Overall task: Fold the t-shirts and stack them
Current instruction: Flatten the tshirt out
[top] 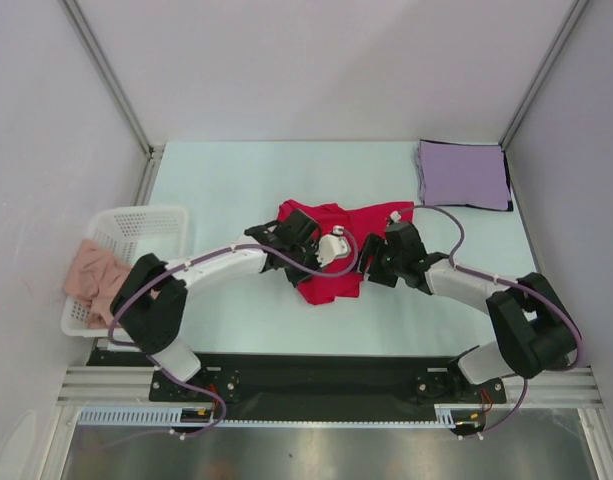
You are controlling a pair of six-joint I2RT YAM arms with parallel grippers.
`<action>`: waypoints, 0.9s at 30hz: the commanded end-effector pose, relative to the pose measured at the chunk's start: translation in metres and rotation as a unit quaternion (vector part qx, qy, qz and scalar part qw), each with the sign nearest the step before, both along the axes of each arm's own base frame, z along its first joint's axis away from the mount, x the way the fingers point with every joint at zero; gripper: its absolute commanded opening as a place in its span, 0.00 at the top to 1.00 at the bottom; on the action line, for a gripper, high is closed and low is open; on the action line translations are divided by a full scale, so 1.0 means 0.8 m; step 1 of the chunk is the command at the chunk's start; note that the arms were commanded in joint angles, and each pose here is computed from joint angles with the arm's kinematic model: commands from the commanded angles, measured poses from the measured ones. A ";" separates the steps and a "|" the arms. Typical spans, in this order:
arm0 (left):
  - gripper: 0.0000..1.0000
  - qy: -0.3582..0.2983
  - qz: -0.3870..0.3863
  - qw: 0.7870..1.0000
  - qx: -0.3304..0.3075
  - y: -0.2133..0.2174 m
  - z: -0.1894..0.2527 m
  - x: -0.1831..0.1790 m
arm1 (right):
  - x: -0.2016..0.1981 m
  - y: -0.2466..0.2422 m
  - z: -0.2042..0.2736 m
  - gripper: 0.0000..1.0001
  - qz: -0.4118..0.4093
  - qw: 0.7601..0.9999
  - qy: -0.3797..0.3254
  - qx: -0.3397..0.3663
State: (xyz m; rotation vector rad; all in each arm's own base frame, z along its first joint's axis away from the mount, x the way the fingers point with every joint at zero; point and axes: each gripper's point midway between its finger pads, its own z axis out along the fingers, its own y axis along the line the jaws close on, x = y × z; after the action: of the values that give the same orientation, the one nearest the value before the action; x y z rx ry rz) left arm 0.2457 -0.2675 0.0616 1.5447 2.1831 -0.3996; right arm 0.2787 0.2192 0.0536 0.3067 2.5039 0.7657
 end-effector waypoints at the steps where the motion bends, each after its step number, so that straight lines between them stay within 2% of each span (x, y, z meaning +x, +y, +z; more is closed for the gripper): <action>1: 1.00 -0.030 -0.020 0.997 -0.070 -0.020 0.076 -0.002 | 0.043 0.033 0.044 0.33 -0.001 0.997 -0.064 0.049; 2: 1.00 -0.048 -0.019 0.996 -0.075 -0.016 0.095 0.001 | 0.049 0.034 0.048 0.41 -0.002 0.996 -0.072 0.048; 4: 1.00 -0.064 0.002 0.994 -0.084 -0.001 0.121 0.017 | 0.065 0.044 0.072 0.41 0.004 0.994 -0.089 0.060; 7: 1.00 -0.089 0.051 0.983 -0.150 0.035 0.220 0.046 | 0.077 0.046 0.106 0.31 0.012 0.992 -0.116 0.048; 8: 1.00 -0.107 0.055 0.976 -0.181 0.041 0.272 0.047 | 0.079 0.034 0.127 0.27 0.002 0.990 -0.132 0.045; 10: 1.00 -0.152 0.049 0.966 -0.205 0.050 0.332 0.038 | 0.082 0.014 0.156 0.25 -0.010 0.987 -0.154 0.048; 11: 1.00 -0.170 0.034 0.959 -0.223 0.048 0.369 0.026 | 0.085 -0.010 0.189 0.23 -0.032 0.981 -0.183 0.057; 12: 1.00 -0.159 0.008 0.957 -0.243 0.035 0.382 0.012 | 0.082 -0.029 0.201 0.22 -0.043 0.979 -0.192 0.049; 14: 1.00 -0.149 -0.030 0.952 -0.264 0.002 0.406 -0.014 | 0.088 -0.079 0.226 0.20 -0.089 0.972 -0.216 0.028; 16: 1.00 -0.123 -0.075 0.955 -0.260 -0.049 0.391 -0.030 | 0.070 -0.121 0.245 0.19 -0.115 0.967 -0.227 0.001; 18: 1.00 -0.123 -0.102 0.950 -0.269 -0.089 0.394 -0.031 | 0.061 -0.177 0.249 0.18 -0.169 0.960 -0.220 -0.033; 19: 1.00 -0.110 -0.125 0.949 -0.267 -0.131 0.382 -0.029 | 0.050 -0.198 0.263 0.16 -0.186 0.952 -0.238 -0.048; 22: 1.00 -0.080 -0.157 0.942 -0.286 -0.202 0.382 -0.030 | 0.029 -0.254 0.274 0.12 -0.243 0.936 -0.238 -0.087; 23: 1.00 -0.061 -0.170 0.935 -0.305 -0.240 0.388 -0.024 | 0.025 -0.263 0.276 0.11 -0.248 0.934 -0.237 -0.097; 24: 1.00 -0.058 -0.179 0.930 -0.315 -0.255 0.394 -0.026 | 0.021 -0.269 0.273 0.11 -0.250 0.935 -0.230 -0.102; 26: 0.99 -0.049 -0.190 0.925 -0.327 -0.272 0.399 -0.033 | 0.020 -0.260 0.268 0.11 -0.233 0.944 -0.217 -0.087; 27: 0.95 -0.041 -0.193 0.924 -0.326 -0.267 0.400 -0.036 | 0.021 -0.249 0.266 0.13 -0.216 0.950 -0.215 -0.071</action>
State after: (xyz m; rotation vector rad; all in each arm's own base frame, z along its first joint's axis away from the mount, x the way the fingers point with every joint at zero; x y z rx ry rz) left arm 0.2474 -0.4848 0.3816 1.4823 1.3896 -0.9097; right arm 0.3042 0.0087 0.2809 0.6016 1.8556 0.3836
